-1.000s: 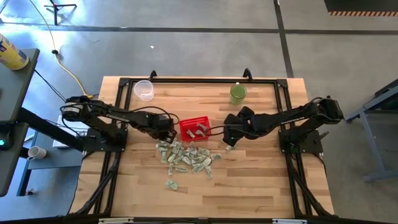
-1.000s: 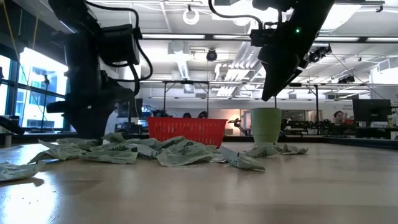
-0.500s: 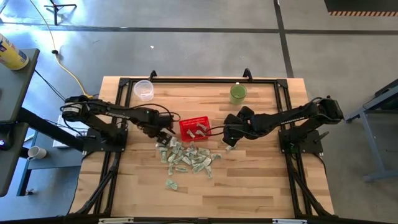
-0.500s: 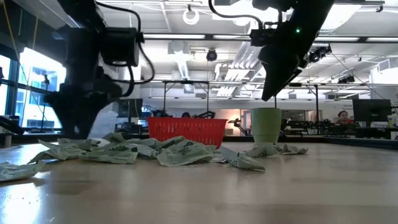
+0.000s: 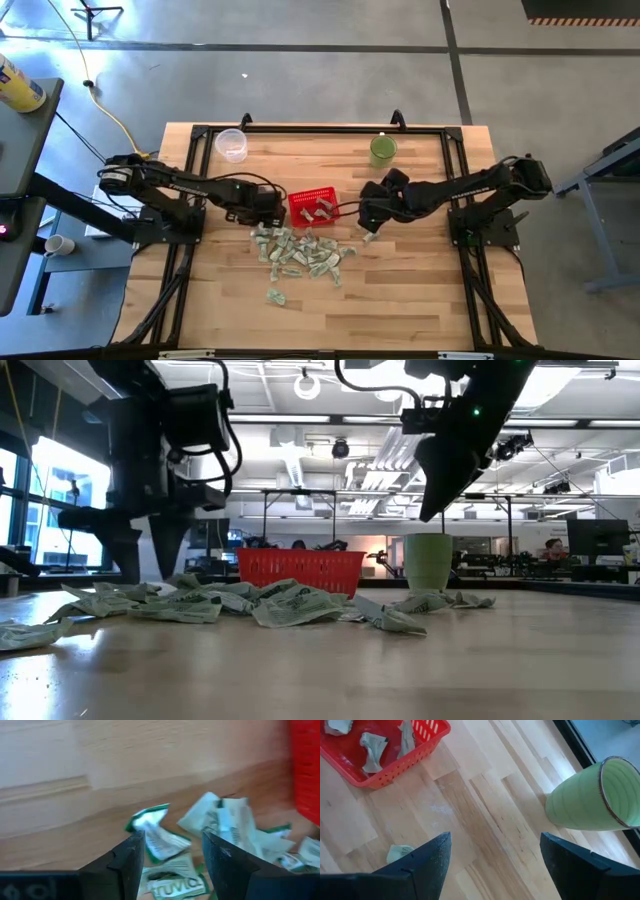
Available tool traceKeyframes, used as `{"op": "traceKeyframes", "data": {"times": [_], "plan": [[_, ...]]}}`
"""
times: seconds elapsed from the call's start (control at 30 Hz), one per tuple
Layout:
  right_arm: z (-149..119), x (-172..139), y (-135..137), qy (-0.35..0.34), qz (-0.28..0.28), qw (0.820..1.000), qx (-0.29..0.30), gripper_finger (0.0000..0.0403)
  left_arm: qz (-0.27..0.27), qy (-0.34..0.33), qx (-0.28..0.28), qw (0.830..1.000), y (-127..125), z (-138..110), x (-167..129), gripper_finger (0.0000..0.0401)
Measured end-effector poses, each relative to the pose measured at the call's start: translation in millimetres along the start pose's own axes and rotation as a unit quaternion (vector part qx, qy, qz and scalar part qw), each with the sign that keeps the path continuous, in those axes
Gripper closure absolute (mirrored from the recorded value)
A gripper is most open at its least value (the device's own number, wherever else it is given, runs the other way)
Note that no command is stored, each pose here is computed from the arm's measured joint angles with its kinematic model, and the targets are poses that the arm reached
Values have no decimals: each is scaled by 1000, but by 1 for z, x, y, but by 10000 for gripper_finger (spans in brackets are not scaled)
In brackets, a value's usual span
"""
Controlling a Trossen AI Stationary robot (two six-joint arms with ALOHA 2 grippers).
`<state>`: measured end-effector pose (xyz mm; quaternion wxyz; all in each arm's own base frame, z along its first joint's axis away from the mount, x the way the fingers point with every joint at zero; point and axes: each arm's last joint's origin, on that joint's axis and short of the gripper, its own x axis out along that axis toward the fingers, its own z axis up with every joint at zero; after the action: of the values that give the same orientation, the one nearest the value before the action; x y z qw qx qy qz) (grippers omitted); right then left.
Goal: Pick and place Stevia / Truvia into bins
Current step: Put the truvia packet into the red basket
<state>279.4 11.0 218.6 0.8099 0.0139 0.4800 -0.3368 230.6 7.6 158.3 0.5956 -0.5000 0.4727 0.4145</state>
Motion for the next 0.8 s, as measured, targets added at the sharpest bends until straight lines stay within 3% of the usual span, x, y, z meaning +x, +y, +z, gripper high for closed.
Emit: {"op": "traceKeyframes", "data": {"times": [0.43,0.63,0.8], "plan": [[0,0,0,-1,-1,1000,-16,107,43,-14,-20,999,8,-3,9,168],[0,0,0,-2,-4,1000,-20,107,54,-15,-17,998,13,-4,20,196],[0,0,0,-2,-4,1000,-21,108,61,-16,2,998,14,-4,20,244]]}}
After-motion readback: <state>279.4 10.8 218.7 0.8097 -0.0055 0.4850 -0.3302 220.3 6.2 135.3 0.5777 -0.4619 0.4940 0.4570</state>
